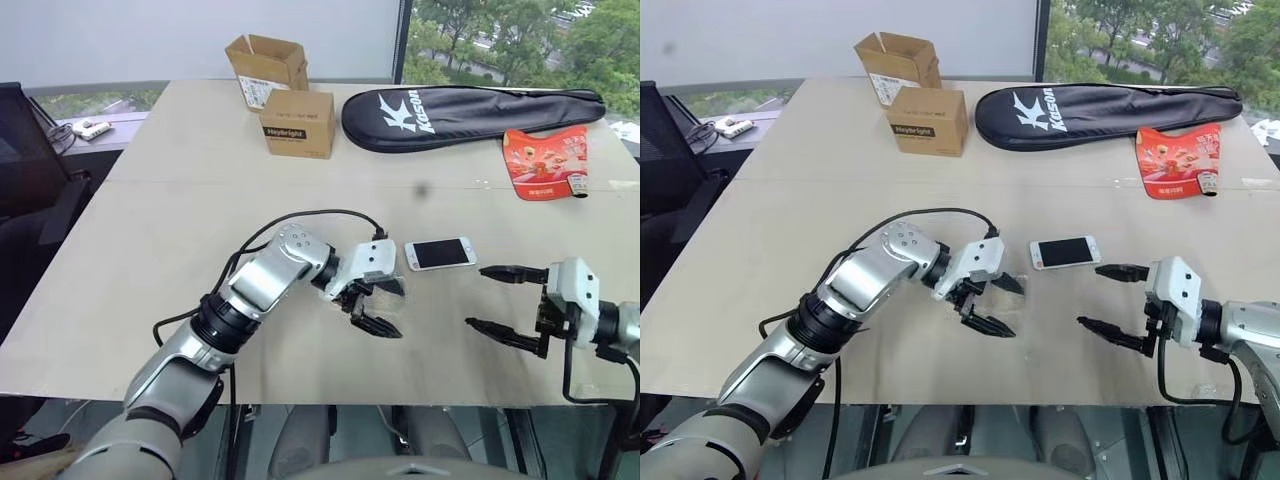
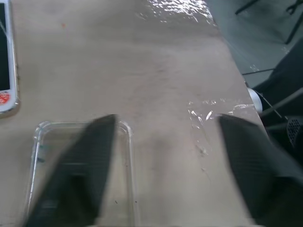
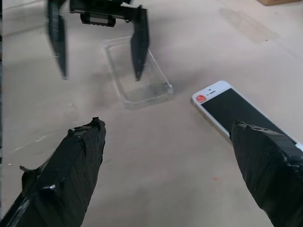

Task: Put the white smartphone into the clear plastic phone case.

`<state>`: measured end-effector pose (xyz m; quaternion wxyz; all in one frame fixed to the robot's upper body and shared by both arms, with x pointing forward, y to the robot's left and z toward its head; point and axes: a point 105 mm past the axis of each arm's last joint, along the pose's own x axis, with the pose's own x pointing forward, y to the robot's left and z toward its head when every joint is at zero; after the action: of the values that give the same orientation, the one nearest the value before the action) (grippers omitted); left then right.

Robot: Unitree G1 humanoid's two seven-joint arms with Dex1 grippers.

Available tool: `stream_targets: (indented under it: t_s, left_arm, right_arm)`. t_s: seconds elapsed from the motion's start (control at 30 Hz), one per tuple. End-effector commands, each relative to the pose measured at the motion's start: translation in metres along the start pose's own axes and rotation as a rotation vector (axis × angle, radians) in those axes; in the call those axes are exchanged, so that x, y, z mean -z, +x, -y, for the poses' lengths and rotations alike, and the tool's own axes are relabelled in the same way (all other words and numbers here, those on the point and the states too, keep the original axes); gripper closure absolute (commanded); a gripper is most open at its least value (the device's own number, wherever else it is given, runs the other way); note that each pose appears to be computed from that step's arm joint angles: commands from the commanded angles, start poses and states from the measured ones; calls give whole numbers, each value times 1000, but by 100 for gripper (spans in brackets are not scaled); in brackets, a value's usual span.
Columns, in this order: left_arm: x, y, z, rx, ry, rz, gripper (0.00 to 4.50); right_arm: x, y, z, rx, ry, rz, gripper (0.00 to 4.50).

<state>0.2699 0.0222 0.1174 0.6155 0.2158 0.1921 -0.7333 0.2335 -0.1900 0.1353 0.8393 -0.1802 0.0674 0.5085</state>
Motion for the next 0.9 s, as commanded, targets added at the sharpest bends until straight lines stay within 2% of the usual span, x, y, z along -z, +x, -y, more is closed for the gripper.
stream_targets:
  t_s: [0.03,0.13,0.2,0.37,0.5,0.73,0.9]
  left_arm:
    - [-26,-20,-3,-54,11,122,6]
    - [-33,-39,-8,-120,5,184,6]
    - [-27,-60,-12,-191,-9,192,6]
    - [-13,-108,-20,-391,-35,201,6]
    - [1,-144,-5,-505,-17,199,6]
    - [-6,-152,31,-511,27,245,6]
    - [-6,-151,41,-529,17,258,6]
  right_arm:
    - [-6,0,21,103,-103,-22,0]
    - [2,7,37,177,-120,-85,0]
    - [5,14,43,145,-64,-85,0]
    - [11,30,70,112,-98,-120,0]
    - [14,50,83,-6,-82,-126,0]
    - [21,66,102,-123,-50,-174,0]
    - [30,69,113,-172,-43,-256,0]
